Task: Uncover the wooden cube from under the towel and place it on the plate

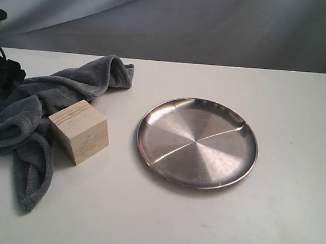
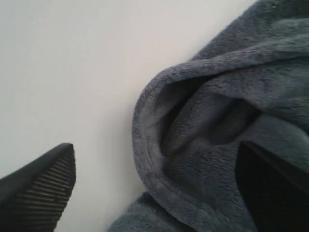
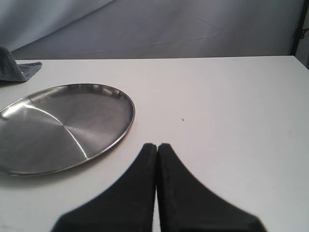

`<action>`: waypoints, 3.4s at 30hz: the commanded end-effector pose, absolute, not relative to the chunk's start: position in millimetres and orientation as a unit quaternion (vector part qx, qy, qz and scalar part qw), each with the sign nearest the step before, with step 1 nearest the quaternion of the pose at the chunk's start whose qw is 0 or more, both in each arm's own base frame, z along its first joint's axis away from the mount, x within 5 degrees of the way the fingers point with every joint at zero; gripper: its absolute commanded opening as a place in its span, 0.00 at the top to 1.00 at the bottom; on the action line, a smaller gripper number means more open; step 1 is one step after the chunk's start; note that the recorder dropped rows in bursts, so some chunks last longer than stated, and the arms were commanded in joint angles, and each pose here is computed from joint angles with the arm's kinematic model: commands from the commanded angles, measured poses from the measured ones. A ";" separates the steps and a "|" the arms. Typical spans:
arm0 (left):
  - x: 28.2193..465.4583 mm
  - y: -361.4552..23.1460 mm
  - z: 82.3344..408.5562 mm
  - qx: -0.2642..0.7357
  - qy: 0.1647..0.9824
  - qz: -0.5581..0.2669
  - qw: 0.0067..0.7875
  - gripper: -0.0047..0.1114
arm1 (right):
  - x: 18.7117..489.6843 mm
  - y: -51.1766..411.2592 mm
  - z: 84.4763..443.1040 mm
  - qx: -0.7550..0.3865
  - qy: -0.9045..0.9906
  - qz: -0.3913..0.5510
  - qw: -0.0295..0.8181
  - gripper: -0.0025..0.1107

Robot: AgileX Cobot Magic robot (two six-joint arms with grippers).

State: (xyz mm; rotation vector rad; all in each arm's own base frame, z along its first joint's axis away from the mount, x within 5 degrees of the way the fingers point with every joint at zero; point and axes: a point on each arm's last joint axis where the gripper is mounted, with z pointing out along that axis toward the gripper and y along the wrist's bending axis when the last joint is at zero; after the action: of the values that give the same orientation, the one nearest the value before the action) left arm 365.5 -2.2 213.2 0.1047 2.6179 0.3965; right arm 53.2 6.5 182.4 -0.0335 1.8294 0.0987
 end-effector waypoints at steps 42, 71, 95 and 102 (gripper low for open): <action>366.1 -142.5 230.5 0.271 0.960 0.030 0.062 0.55 | 53.1 6.8 181.9 -0.015 0.792 0.045 0.608 0.98; 388.1 -151.3 190.5 0.278 0.956 0.028 0.091 0.13 | 53.1 6.8 181.9 -0.015 0.792 0.045 0.608 0.98; 387.1 -154.7 160.7 0.267 0.963 0.014 0.037 0.13 | 53.1 6.8 181.9 -0.015 0.792 0.045 0.608 0.98; 388.1 -155.3 148.1 0.270 0.962 0.015 0.023 0.13 | 53.1 6.8 181.9 -0.015 0.792 0.045 0.608 0.98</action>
State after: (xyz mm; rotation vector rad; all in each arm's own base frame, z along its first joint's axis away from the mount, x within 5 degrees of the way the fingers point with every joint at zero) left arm 388.5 -152.5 149.3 0.8397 2.9818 0.0591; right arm 53.2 6.5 182.4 -0.0335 1.8294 0.0987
